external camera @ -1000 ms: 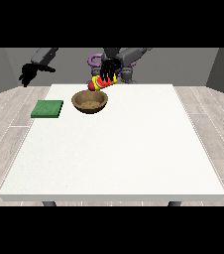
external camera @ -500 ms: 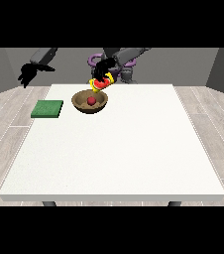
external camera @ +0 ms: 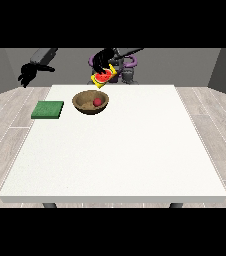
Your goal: Pick the cup and pour the ball into the bowl, then pick the bowl and place it on the pad
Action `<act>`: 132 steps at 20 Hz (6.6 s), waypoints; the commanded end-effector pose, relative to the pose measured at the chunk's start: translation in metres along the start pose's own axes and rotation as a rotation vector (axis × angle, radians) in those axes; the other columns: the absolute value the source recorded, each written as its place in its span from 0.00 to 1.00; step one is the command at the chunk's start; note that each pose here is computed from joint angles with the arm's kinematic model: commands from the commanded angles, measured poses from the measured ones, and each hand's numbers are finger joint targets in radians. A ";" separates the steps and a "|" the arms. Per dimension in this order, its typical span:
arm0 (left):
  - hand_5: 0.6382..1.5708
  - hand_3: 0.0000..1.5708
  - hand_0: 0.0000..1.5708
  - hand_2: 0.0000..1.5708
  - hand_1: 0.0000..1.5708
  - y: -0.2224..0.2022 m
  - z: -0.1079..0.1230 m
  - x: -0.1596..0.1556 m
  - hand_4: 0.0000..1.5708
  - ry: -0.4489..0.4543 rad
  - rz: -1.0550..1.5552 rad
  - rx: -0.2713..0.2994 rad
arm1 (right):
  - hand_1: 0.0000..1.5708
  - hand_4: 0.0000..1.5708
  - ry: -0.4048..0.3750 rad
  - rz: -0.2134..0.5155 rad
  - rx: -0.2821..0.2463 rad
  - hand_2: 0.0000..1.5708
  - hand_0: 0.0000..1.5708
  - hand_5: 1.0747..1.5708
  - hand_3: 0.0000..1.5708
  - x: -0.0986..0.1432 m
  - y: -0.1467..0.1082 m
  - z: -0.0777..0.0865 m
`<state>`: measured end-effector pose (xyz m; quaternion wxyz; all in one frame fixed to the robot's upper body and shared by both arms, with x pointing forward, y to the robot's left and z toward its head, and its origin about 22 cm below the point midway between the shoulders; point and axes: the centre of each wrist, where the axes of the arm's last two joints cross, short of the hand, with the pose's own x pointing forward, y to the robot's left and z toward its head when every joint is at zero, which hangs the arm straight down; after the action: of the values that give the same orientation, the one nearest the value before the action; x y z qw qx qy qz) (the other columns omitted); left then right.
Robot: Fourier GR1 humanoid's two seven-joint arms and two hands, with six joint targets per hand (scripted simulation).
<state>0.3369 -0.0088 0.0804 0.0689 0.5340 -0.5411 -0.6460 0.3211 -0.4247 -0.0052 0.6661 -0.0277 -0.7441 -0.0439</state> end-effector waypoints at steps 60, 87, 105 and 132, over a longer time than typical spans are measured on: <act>0.99 0.00 0.00 0.00 0.00 -0.084 0.077 -0.139 0.00 0.459 1.683 0.348 | 0.00 0.23 0.147 -0.234 -0.012 0.00 0.00 0.95 0.00 -0.060 0.135 0.005; 1.00 0.00 0.00 0.00 0.00 -0.157 0.155 -0.145 0.00 0.739 1.720 0.263 | 1.00 0.67 0.553 0.066 -0.024 1.00 1.00 0.96 1.00 -0.042 0.172 -0.013; 0.99 0.00 0.00 0.00 0.00 -0.129 0.125 -0.151 0.00 0.576 1.603 0.515 | 1.00 0.68 0.274 -0.078 -0.134 1.00 1.00 0.98 1.00 0.068 -0.009 -0.044; 1.00 0.00 0.00 0.00 0.00 -0.037 0.128 -0.163 0.00 0.463 1.529 0.685 | 1.00 0.47 0.104 -0.076 -0.215 1.00 1.00 1.00 0.17 0.115 -0.100 -0.022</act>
<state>0.3265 0.1894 0.1322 0.4206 0.1395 -0.8908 -0.1008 0.3195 -0.5269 0.1073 0.6879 -0.0773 -0.7072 -0.1438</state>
